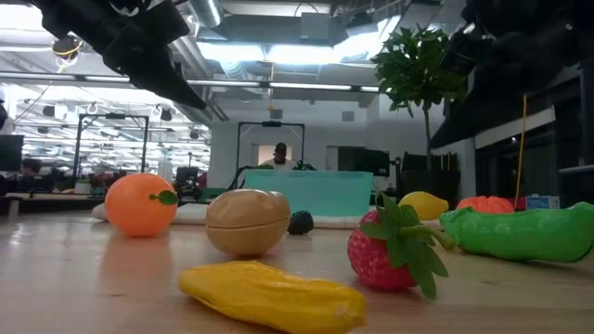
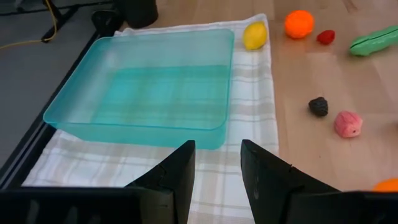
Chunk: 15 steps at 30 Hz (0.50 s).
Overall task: Pick and placing Produce into tupperware
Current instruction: Put the yellow lemon into the green bin
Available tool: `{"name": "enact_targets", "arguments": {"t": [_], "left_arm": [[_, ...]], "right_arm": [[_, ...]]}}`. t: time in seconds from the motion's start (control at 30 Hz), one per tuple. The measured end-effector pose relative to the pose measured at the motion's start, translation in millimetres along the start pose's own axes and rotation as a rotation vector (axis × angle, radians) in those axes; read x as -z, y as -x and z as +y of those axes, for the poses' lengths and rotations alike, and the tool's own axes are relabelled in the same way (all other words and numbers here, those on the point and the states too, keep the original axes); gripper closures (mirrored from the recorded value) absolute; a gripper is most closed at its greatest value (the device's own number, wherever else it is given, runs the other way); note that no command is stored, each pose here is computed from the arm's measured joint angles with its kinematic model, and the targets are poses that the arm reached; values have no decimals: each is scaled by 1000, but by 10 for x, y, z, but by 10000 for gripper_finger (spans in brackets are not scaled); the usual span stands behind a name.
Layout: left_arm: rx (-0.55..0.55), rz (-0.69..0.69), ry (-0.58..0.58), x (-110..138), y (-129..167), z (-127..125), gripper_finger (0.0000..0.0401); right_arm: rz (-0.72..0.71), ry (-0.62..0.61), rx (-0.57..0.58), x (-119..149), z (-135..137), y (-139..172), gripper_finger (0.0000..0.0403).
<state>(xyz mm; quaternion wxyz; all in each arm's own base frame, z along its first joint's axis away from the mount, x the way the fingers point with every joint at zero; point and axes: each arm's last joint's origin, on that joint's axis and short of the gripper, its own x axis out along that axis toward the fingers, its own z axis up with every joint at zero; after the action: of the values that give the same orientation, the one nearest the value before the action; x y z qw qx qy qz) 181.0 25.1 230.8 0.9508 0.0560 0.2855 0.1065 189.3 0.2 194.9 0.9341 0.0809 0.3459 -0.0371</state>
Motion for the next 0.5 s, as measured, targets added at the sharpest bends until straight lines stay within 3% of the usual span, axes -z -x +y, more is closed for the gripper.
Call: {"name": "enact_targets", "arguments": {"t": [0.4,0.5], "left_arm": [[-6,1,1,0,0,2,280],[-6,0,2,0,1,2,280]], "right_arm": [[-10,2,-11,-14,9,-40,140],[-15,-17,50,-14,-8,-54,140]]}}
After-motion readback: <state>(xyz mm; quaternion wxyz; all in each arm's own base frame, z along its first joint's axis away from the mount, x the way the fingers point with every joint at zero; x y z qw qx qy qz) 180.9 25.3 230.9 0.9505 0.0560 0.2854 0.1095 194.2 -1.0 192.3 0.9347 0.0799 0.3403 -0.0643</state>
